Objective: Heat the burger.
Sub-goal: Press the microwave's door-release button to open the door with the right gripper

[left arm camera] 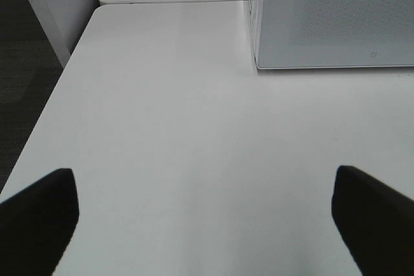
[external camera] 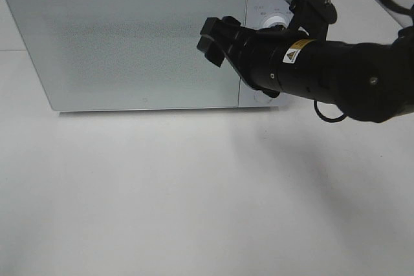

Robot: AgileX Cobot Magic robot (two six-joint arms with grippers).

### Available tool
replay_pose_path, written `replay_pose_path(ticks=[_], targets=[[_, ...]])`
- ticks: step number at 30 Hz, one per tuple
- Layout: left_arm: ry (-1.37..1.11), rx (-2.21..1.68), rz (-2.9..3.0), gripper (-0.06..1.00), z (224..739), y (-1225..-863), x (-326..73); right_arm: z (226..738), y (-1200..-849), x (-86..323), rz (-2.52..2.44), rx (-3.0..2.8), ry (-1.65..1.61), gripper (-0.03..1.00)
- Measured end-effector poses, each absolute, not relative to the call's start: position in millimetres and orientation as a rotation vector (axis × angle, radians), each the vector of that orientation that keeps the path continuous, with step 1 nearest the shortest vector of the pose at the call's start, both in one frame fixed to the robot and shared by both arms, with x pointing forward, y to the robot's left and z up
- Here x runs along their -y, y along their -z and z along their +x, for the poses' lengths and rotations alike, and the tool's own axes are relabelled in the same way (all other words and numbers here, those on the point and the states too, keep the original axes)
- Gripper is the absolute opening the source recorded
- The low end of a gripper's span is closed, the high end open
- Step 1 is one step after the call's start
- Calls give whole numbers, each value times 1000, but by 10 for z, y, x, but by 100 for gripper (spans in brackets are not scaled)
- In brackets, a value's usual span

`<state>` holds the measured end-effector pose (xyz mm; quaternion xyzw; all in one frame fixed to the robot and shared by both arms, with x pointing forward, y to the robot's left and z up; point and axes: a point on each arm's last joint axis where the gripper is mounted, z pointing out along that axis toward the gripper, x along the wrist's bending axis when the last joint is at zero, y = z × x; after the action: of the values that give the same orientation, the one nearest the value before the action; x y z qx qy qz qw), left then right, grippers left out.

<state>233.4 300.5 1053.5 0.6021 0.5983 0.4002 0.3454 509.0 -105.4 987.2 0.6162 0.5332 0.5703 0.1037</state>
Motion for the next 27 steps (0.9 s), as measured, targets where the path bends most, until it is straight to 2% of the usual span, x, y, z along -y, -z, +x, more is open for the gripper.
replay_pose_path(ticks=[15, 27], targets=[[-1039, -1553, 1563, 99, 2334, -10535, -3005, 4686, -10118, 1231, 1429, -2152, -1230, 76], [-1039, -1553, 1563, 99, 2334, -10535, -3005, 4327, -10374, 1464, 1317, -2350, -1043, 76]])
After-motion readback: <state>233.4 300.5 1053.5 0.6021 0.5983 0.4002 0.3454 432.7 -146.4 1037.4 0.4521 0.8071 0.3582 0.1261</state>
